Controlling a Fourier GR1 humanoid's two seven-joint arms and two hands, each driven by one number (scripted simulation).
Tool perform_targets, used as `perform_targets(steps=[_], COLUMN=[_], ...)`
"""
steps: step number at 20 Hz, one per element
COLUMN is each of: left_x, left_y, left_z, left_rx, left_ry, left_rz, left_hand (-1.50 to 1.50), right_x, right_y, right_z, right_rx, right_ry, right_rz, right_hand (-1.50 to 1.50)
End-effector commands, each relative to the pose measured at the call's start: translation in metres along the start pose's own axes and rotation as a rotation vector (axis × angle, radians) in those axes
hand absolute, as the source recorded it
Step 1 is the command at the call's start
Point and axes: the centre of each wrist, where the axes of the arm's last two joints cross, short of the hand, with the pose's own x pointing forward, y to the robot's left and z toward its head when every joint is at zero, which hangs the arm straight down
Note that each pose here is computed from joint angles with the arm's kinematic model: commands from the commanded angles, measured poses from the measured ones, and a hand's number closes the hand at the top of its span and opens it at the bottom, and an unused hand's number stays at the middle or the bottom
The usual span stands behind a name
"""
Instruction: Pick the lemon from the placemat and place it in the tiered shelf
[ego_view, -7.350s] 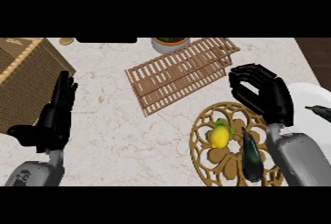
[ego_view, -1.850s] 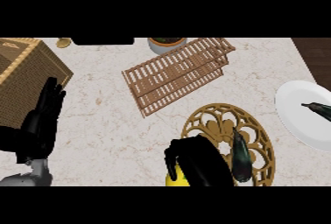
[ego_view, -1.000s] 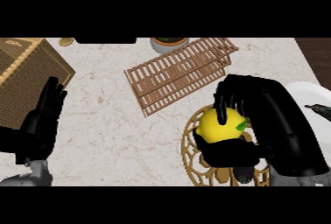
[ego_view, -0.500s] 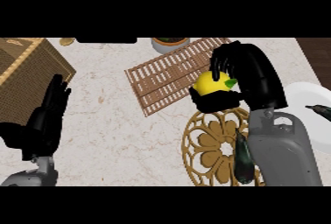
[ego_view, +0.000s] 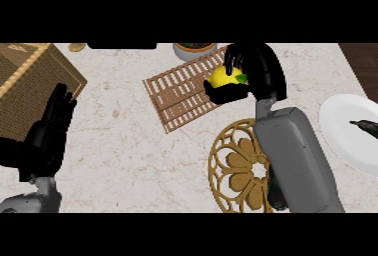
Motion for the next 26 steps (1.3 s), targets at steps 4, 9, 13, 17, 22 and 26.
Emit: perform_targets(steps=[4,9,13,17,22,26], left_x=[0.005,0.008,0.011,-0.008,0.008,-0.003], left_y=[-0.001,-0.006,-0.009,-0.016,-0.006,0.003], left_z=[-0.006,-0.004,-0.007,-0.008,-0.001,0.014], left_rx=[-0.006,-0.01,-0.016,-0.015,-0.012,-0.003], left_ry=[0.007,-0.011,-0.02,0.003,-0.026,-0.014], left_rz=[0.002,-0.02,0.0,0.002,0.001,-0.005], left_hand=[0.0,0.0,0.0,0.0,0.0,0.0], right_x=[0.006,0.0,-0.007,-0.022,-0.024,-0.028], right_y=[0.029,0.02,0.035,0.037,0.014,0.007], right_z=[-0.031,-0.06,-0.069,-0.073,-0.082,-0.073], right_rx=[0.006,-0.051,0.036,0.079,0.04,-0.022], right_ry=[-0.017,0.08,0.1,0.068,-0.011,-0.024], right_rz=[0.042,-0.147,-0.136,-0.159,-0.257,-0.388], right_hand=[1.5,1.5,-1.5,-1.5,-1.5,-1.5])
